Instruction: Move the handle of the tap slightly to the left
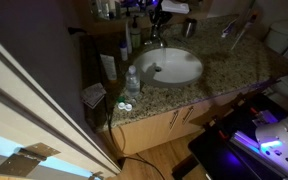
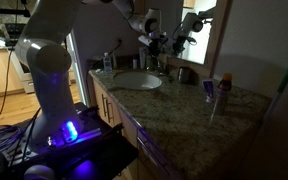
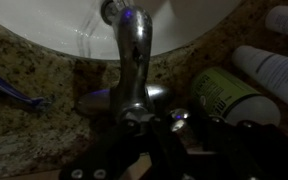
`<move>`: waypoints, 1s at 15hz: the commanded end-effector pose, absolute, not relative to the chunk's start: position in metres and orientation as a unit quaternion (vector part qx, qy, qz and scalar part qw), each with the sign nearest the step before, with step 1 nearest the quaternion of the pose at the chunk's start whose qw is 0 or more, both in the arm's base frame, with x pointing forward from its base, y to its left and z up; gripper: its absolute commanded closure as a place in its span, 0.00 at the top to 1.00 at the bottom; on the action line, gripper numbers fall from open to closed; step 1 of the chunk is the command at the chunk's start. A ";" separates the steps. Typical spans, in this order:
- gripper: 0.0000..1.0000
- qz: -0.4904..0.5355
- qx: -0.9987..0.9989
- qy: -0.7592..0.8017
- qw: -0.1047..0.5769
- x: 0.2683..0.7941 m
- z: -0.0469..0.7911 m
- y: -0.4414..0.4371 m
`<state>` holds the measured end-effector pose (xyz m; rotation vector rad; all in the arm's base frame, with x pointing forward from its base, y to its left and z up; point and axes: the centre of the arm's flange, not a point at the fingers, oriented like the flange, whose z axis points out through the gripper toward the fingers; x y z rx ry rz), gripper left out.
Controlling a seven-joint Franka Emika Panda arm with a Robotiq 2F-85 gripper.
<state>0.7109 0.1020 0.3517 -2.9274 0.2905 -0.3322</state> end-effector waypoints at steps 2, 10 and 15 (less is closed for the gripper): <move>0.07 -0.138 -0.976 0.084 0.145 0.709 0.356 0.134; 0.56 -0.141 -0.972 0.080 0.169 0.701 0.365 0.122; 0.89 -0.104 -0.988 0.018 0.109 0.674 0.390 0.127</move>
